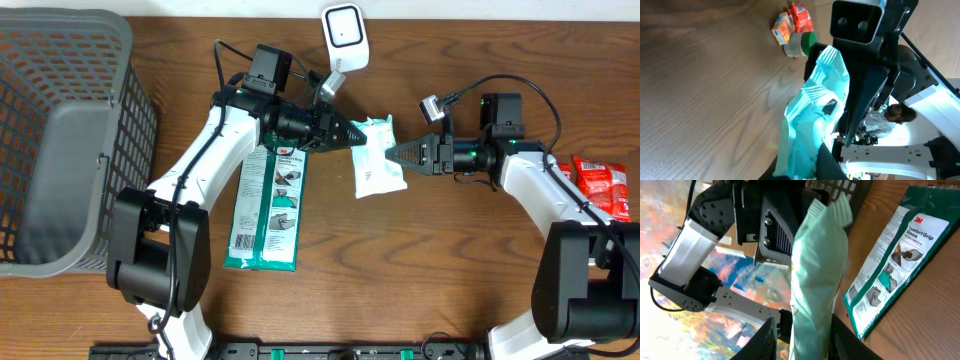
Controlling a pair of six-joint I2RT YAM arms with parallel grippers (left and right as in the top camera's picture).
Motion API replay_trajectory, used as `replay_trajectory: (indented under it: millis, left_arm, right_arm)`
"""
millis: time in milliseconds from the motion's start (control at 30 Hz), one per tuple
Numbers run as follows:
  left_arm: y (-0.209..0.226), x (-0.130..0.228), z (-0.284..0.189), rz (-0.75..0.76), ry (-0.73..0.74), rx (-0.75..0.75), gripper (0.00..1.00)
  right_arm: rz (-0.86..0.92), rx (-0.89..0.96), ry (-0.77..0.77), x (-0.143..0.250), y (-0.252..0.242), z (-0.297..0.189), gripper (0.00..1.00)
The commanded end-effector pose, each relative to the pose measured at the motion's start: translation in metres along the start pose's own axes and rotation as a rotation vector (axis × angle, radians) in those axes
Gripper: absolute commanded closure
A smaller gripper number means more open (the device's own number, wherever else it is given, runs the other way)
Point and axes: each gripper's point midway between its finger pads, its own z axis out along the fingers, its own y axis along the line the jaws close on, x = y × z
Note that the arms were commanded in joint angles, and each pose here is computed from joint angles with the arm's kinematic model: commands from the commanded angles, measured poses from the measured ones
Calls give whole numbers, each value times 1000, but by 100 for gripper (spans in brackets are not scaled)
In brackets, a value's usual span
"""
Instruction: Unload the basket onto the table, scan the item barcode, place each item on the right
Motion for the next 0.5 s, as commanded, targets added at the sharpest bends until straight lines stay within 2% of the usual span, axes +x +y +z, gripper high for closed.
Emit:
replay_trajectory:
  millis: [0,467]
  left_arm:
    - [-9,2,-3,-4,4,13,92]
    - [-7,13,-3,-62,34,6,92]
  right_arm:
    - [-55,-36,11,1,14,2,71]
    - [-46,-7,45,12,9,15,72]
